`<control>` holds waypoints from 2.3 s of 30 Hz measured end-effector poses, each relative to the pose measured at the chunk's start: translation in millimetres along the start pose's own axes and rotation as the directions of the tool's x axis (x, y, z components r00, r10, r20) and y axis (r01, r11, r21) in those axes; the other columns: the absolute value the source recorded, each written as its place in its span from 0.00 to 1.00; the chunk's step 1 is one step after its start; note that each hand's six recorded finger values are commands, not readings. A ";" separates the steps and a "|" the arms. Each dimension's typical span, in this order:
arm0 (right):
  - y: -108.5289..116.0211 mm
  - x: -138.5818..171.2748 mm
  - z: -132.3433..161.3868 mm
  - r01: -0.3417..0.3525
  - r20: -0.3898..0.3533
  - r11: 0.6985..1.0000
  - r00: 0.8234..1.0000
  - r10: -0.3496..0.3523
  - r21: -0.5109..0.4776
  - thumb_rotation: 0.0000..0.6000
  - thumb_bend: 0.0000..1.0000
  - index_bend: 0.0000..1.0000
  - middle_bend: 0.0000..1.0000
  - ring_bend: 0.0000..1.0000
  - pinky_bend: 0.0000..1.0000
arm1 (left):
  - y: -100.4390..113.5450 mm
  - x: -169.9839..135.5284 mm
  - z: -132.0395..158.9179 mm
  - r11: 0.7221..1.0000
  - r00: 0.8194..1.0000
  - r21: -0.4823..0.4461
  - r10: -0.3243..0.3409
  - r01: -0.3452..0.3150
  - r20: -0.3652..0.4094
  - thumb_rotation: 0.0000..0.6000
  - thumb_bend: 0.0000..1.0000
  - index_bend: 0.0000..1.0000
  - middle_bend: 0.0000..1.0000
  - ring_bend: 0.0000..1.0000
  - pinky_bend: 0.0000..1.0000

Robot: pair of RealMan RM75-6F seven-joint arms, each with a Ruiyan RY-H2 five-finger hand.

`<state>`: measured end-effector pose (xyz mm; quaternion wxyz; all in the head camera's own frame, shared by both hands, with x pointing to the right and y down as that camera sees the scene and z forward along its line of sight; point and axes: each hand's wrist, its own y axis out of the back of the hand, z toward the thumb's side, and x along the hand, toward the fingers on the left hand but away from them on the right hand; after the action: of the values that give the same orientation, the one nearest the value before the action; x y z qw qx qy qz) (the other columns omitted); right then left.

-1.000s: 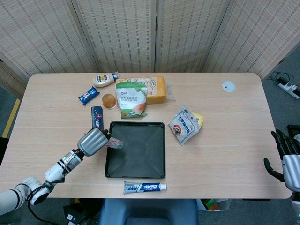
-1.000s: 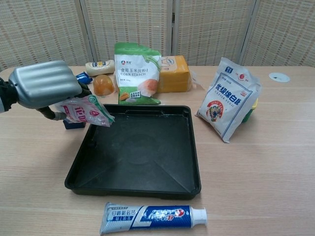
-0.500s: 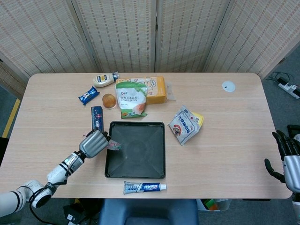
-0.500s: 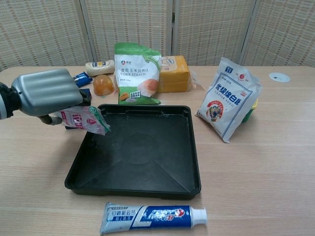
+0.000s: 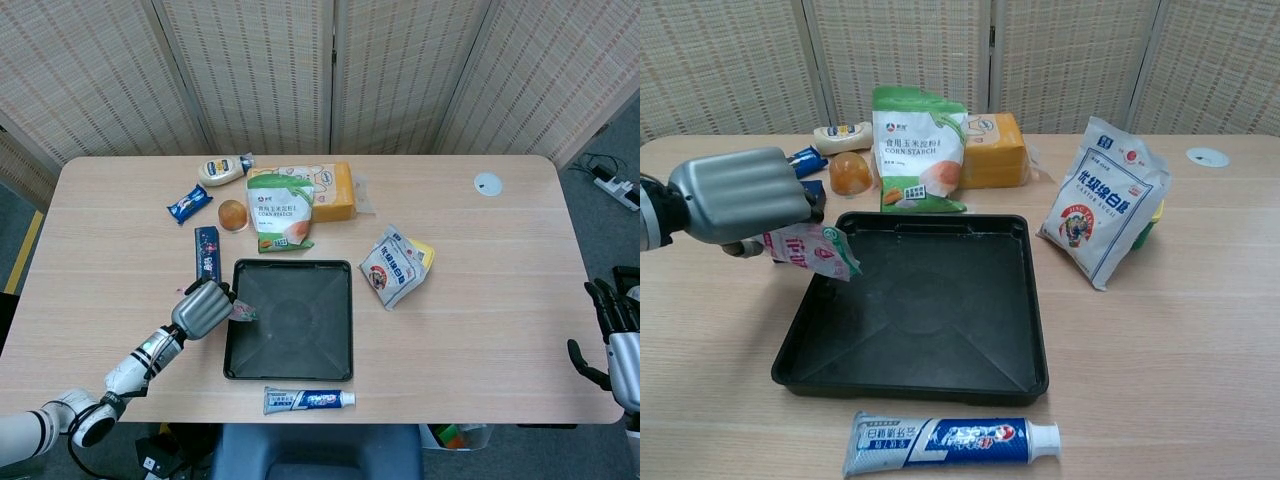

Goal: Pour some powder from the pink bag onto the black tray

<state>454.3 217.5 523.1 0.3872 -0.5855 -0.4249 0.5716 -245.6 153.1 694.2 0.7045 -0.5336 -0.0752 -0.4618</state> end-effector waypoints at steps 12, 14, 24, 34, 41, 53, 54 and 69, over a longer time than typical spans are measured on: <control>-2.0 0.6 -1.9 -0.004 0.006 1.000 1.000 0.004 0.001 0.91 0.42 0.00 0.10 0.14 0.13 | 1.1 1.1 8.0 0.996 0.999 0.079 -0.033 0.033 -0.005 1.00 0.75 0.66 0.73 0.74 0.80; -1.9 0.5 -2.0 -0.004 0.007 1.000 1.000 0.003 0.001 0.92 0.42 0.00 0.10 0.14 0.13 | 1.1 1.3 9.0 0.995 0.999 0.089 -0.038 0.038 -0.006 1.00 0.75 0.66 0.73 0.73 0.80; -2.6 1.8 -4.7 -0.003 0.016 1.000 1.000 0.003 0.002 0.91 0.42 0.00 0.10 0.14 0.13 | 3.8 1.4 9.9 0.998 0.999 0.052 -0.047 0.048 -0.025 1.00 0.75 0.66 0.73 0.73 0.80; -2.8 1.6 -4.3 -0.003 0.017 1.000 1.000 0.003 -0.003 0.91 0.42 0.00 0.10 0.14 0.13 | 6.2 0.8 2.4 0.987 0.999 -0.160 -0.007 -0.001 -0.051 1.00 0.74 0.65 0.73 0.71 0.80; -3.6 2.2 -4.9 -0.003 0.022 1.000 1.000 0.003 -0.012 0.91 0.42 0.00 0.10 0.14 0.13 | -1.4 -2.4 -9.9 0.933 0.995 -0.356 0.016 -0.052 -0.101 1.00 0.74 0.63 0.73 0.70 0.78; -1.5 0.4 -4.6 0.004 0.022 1.000 1.000 -0.004 -0.020 0.91 0.42 0.00 0.10 0.14 0.13 | -25.0 -18.7 -42.7 0.677 0.950 -0.680 0.092 -0.280 -0.300 1.00 0.74 0.62 0.73 0.69 0.76; -1.7 0.3 -4.3 0.003 0.021 1.000 1.000 -0.003 -0.019 0.91 0.42 0.00 0.10 0.14 0.13 | -28.0 -20.4 -45.1 0.651 0.944 -0.698 0.095 -0.300 -0.317 1.00 0.74 0.62 0.73 0.69 0.76; -2.9 -2.2 -0.3 -0.003 0.014 1.000 1.000 0.003 -0.015 0.91 0.42 0.00 0.10 0.14 0.13 | -76.3 -39.3 -53.9 0.193 0.915 -0.895 0.061 -0.402 -0.398 1.00 0.74 0.61 0.73 0.67 0.75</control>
<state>454.5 216.3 526.6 0.3788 -0.5850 -0.4311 0.5731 -344.3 130.9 700.1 0.2869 -0.7875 0.4066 -0.3636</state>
